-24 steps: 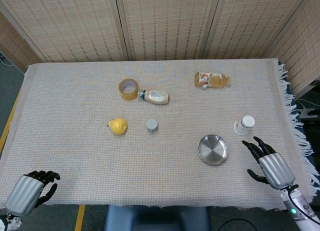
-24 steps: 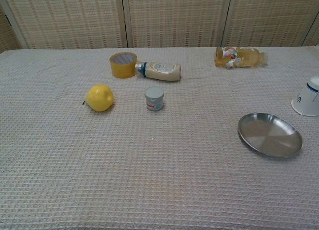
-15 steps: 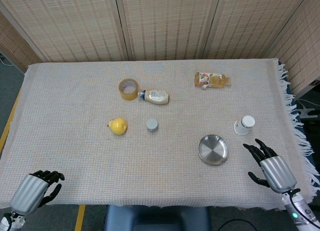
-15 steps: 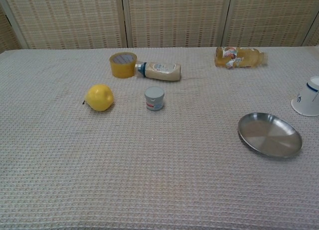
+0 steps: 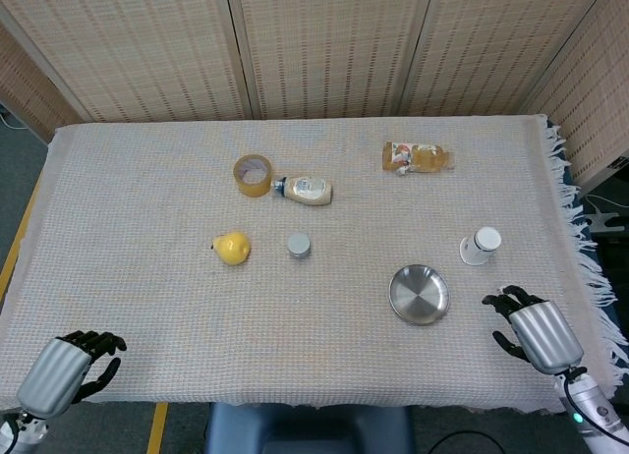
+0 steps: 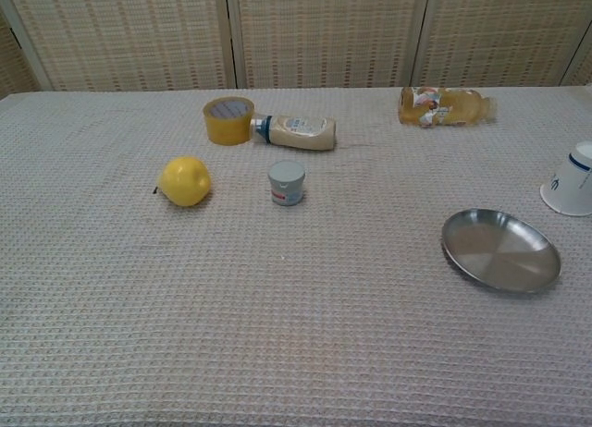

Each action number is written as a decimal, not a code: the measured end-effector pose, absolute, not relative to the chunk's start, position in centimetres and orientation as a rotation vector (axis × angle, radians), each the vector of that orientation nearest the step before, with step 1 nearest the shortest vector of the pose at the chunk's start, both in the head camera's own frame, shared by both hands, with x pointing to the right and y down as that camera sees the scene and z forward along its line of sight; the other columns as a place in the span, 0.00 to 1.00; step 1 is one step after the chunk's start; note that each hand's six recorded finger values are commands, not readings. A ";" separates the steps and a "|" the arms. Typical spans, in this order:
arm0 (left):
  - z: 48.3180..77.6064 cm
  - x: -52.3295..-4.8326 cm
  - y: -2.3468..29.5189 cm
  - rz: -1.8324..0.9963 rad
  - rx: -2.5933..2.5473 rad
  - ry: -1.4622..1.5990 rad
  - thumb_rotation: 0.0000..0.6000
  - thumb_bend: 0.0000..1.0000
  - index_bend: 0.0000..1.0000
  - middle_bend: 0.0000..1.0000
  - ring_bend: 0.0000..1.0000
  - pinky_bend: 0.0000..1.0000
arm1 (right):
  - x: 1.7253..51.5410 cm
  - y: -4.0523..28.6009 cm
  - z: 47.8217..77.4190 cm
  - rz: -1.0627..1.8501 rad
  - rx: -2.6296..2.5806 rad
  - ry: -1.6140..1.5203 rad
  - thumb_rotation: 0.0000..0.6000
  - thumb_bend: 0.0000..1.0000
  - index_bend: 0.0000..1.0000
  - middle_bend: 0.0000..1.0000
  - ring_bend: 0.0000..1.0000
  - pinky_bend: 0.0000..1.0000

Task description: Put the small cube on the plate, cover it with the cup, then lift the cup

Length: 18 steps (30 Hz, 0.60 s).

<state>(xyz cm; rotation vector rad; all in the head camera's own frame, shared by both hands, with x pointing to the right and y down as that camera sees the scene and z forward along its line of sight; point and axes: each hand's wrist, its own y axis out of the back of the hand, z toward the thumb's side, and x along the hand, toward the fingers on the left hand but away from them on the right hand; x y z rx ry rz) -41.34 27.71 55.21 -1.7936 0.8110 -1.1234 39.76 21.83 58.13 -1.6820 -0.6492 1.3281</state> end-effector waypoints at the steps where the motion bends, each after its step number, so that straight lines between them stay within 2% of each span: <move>1: 55.1 -41.4 27.7 -1.126 -1.790 0.814 1.00 0.43 0.47 0.55 0.59 0.69 | 39.8 21.5 58.2 1.322 -1.684 -0.651 1.00 0.16 0.45 0.68 0.49 0.79; 4: 55.0 -41.5 27.6 -1.129 -1.780 0.822 1.00 0.43 0.47 0.55 0.59 0.69 | 40.4 20.1 58.5 1.314 -1.692 -0.667 1.00 0.16 0.46 0.72 0.53 0.82; 7: 54.9 -41.5 27.7 -1.131 -1.773 0.820 1.00 0.43 0.47 0.55 0.59 0.69 | 41.5 18.8 59.3 1.349 -1.680 -0.659 1.00 0.17 0.42 0.73 0.54 0.83; 11: 54.8 -41.6 27.8 -1.139 -1.767 0.820 1.00 0.43 0.47 0.55 0.59 0.69 | 42.3 18.1 60.5 1.422 -1.665 -0.619 1.00 0.17 0.34 0.73 0.49 0.83; 18: 54.4 -42.0 27.7 -1.150 -1.755 0.839 1.00 0.43 0.47 0.56 0.59 0.69 | 43.2 17.3 62.7 1.526 -1.613 -0.544 1.00 0.17 0.41 0.75 0.60 0.89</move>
